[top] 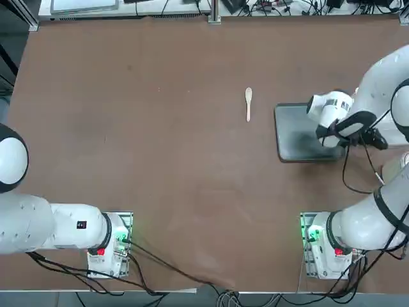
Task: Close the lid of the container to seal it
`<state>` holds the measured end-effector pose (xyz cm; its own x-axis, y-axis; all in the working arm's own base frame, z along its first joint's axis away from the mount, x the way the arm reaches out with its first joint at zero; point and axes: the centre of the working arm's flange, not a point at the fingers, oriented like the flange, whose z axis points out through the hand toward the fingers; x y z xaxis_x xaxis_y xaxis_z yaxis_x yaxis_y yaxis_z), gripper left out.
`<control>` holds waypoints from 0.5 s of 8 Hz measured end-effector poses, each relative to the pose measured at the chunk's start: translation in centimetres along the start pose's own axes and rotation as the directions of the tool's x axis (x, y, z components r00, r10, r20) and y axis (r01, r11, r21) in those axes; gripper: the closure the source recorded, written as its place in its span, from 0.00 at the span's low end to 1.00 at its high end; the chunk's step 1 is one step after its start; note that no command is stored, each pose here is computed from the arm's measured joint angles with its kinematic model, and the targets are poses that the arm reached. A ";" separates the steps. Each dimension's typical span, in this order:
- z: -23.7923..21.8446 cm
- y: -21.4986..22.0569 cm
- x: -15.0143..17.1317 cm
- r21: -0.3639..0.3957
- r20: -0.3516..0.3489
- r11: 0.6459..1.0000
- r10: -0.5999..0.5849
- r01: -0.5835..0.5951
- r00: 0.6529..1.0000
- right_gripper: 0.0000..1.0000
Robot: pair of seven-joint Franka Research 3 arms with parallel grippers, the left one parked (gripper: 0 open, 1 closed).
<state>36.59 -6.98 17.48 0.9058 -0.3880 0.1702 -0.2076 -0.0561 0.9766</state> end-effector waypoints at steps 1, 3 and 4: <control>-1.4 2.1 2.9 -0.002 -0.001 1.000 -0.029 0.029 1.000 0.99; -4.3 8.8 9.5 0.043 0.019 0.994 -0.106 0.105 0.994 0.99; -5.7 12.5 12.3 0.099 0.062 0.985 -0.151 0.144 0.987 0.99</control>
<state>47.21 -7.24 32.56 0.9019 -0.4318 0.0124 -0.1103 -0.2025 0.9731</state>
